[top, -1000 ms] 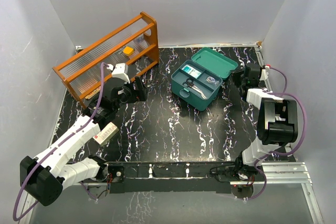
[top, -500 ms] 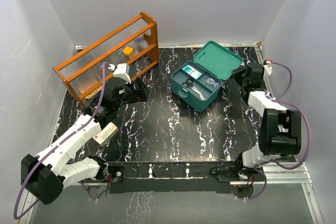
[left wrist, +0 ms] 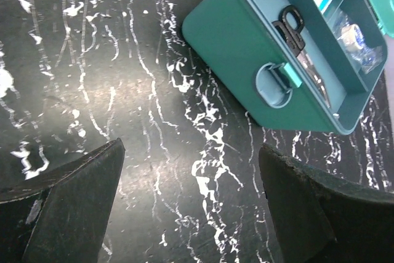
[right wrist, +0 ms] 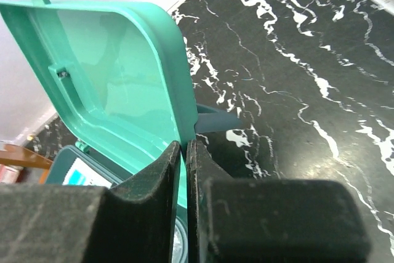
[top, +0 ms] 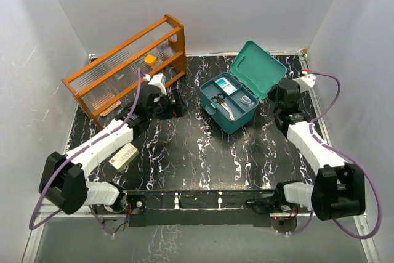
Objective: Organize the medicine kit
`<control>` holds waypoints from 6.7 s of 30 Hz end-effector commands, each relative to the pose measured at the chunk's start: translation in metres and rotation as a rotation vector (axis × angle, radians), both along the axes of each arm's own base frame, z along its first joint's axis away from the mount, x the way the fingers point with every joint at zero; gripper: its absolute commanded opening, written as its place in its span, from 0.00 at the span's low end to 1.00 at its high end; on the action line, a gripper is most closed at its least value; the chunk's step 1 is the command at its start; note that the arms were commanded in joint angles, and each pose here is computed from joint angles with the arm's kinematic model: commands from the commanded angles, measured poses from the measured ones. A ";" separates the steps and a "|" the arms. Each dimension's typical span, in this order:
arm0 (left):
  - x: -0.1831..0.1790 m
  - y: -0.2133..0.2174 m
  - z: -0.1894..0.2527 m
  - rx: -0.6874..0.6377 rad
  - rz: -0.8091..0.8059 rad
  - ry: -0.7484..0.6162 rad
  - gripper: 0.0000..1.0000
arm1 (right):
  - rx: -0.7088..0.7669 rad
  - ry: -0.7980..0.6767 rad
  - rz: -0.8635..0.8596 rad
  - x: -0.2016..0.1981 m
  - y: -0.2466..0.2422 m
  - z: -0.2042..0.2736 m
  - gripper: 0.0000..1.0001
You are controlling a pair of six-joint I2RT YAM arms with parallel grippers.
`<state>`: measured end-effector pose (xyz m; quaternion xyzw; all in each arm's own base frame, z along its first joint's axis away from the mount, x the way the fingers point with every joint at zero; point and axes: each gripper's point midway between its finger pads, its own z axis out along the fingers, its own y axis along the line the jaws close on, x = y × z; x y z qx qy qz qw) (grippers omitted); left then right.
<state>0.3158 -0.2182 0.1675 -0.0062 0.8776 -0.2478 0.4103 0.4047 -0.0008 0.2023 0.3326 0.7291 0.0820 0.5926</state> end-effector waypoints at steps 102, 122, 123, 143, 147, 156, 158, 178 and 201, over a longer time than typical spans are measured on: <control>0.035 -0.135 -0.019 -0.815 -0.177 0.215 0.98 | -0.458 0.666 0.705 -0.070 0.162 -0.070 0.61; 0.037 -0.154 -0.009 -0.900 -0.190 0.168 0.87 | -0.443 0.659 0.697 -0.075 0.159 -0.077 0.61; 0.037 -0.155 -0.009 -0.899 -0.193 0.164 0.86 | -0.443 0.658 0.697 -0.075 0.159 -0.077 0.61; 0.029 -0.157 0.006 -0.861 -0.176 0.300 0.44 | -0.443 0.665 0.690 -0.076 0.157 -0.083 0.60; 0.026 -0.157 0.010 -0.864 -0.179 0.309 0.45 | -0.441 0.663 0.691 -0.076 0.157 -0.083 0.60; 0.023 -0.152 0.035 -0.822 -0.202 0.256 0.53 | -0.440 0.667 0.694 -0.078 0.157 -0.087 0.60; 0.025 -0.153 0.037 -0.810 -0.210 0.242 0.55 | -0.439 0.668 0.695 -0.078 0.158 -0.087 0.60; 0.030 -0.145 0.050 -0.698 -0.167 0.198 0.56 | -0.444 0.674 0.695 -0.076 0.158 -0.093 0.60; 0.026 -0.130 0.016 -0.550 -0.114 0.226 0.46 | -0.436 0.623 0.732 -0.069 0.168 -0.080 0.59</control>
